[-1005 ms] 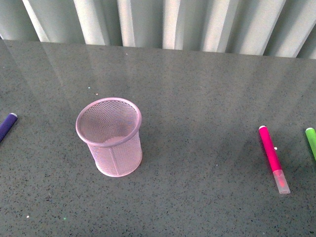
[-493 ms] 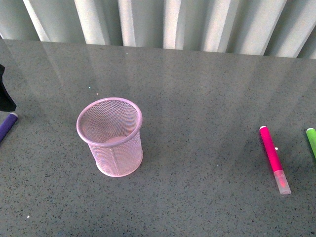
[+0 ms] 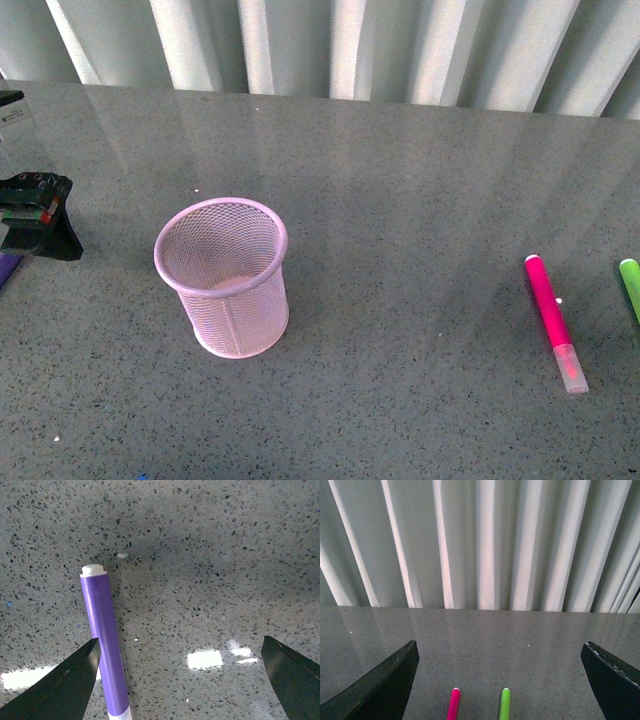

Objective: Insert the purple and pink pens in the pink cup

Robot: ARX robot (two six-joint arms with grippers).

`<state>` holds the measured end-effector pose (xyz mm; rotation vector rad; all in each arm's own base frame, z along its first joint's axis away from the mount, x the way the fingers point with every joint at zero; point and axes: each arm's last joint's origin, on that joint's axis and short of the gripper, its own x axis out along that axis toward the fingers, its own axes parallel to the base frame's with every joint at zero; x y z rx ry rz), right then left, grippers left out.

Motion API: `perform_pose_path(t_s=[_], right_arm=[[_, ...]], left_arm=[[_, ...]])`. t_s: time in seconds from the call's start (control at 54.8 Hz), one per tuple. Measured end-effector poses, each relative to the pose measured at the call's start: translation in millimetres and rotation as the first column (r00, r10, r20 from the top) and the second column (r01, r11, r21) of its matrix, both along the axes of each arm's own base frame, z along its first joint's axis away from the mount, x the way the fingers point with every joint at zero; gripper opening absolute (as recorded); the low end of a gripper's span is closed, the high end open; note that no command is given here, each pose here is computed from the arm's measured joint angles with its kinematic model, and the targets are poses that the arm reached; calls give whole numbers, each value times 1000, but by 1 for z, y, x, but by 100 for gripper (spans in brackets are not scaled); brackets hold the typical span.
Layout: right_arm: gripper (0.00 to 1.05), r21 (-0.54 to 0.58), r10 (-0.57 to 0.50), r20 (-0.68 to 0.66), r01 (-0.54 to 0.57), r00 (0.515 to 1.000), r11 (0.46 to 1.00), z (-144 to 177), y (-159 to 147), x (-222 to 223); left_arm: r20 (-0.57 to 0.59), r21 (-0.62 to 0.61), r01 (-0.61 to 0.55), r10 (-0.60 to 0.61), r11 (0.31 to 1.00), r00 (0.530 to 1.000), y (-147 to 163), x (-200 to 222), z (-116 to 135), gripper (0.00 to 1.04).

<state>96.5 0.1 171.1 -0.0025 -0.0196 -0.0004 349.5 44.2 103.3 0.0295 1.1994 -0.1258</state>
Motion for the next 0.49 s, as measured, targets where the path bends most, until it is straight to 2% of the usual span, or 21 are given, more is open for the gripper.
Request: perform_pose_path(t_s=[0.493], right_arm=[[98,0,0,0,0,1000,1000,0,0,0]], left_arm=[[-6,31,-12,13,999,1000,21,13,-11,98]])
